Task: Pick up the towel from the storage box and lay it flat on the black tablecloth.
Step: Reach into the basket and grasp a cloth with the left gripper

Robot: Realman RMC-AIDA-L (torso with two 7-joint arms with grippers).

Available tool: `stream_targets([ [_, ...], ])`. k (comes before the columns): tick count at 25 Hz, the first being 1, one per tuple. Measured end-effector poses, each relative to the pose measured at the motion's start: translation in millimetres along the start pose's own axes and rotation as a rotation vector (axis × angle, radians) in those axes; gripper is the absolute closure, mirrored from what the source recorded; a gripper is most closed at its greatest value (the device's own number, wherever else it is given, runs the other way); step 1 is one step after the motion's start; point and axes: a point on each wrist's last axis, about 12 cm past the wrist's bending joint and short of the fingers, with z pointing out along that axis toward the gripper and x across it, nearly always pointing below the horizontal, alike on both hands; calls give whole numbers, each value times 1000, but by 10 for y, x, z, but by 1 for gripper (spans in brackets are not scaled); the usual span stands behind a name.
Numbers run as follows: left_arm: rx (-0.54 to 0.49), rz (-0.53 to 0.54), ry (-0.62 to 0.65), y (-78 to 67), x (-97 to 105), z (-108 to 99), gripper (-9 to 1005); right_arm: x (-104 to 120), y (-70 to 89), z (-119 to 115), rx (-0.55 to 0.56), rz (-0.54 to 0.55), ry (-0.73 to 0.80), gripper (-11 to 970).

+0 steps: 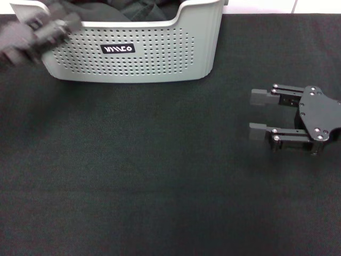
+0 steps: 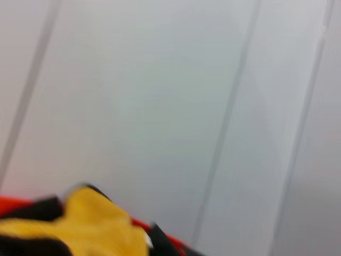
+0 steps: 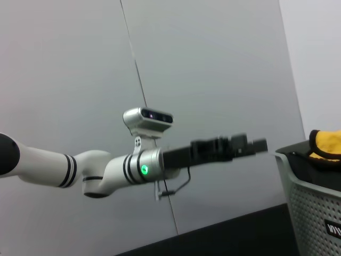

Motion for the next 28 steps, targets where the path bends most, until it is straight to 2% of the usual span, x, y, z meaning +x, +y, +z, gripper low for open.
stream_targets([
  [3, -62, -5, -35, 81, -141, -6, 230, 29, 14, -20, 9, 2, -2, 208],
  [7, -149, -20, -54, 181, -199, 179, 257, 56, 24, -35, 16, 8, -2, 209],
  [15, -221, -7, -51, 251, -161, 385, 258, 101, 60, -63, 27, 3, -14, 210],
  [28, -360, 61, 10, 410, -120, 518, 278, 144, 82, -44, 24, 20, -22, 212],
])
